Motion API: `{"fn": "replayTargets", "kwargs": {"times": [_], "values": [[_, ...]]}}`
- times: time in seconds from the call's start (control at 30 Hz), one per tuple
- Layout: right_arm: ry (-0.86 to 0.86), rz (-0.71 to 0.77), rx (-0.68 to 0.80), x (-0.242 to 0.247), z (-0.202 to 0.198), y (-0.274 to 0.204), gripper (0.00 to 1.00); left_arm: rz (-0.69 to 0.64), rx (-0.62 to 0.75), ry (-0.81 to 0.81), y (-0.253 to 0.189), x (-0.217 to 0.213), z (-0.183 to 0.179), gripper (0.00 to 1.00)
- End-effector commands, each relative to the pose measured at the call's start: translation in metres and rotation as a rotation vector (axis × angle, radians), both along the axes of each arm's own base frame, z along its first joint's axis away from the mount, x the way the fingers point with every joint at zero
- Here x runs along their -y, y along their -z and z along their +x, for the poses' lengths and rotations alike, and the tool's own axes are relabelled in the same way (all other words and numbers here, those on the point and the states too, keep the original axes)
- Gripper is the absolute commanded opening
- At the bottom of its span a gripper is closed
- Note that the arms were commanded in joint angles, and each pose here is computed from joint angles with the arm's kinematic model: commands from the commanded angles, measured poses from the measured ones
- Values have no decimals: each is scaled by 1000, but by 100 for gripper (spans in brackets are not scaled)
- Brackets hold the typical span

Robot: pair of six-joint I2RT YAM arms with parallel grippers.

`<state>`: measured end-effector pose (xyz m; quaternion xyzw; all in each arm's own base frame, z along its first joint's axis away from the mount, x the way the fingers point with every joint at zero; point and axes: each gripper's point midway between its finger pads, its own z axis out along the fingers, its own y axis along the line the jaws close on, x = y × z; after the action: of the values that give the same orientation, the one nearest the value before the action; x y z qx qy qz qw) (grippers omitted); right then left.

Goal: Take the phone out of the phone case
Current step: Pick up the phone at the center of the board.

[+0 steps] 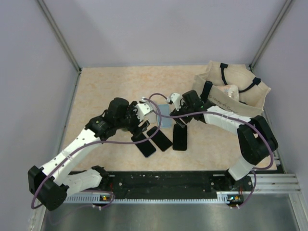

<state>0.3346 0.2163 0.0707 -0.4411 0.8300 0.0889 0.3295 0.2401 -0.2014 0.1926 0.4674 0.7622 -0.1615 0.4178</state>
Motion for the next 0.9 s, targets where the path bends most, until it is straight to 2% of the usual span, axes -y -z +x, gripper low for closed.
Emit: {"fn": "replayTargets", "kwargs": {"times": [0.0, 0.27, 0.5, 0.87], "values": [[-68, 102, -15, -36, -14, -21, 70, -21, 61, 2, -25, 1, 6, 78], [-49, 115, -70, -56, -27, 3, 70, -10, 70, 36, -30, 1, 2, 78], [-33, 49, -56, -51, -38, 24, 70, -1, 70, 43, -29, -1, 0, 78], [-68, -27, -4, -47, -62, 30, 70, 4, 75, 34, -26, -3, 1, 78]]}}
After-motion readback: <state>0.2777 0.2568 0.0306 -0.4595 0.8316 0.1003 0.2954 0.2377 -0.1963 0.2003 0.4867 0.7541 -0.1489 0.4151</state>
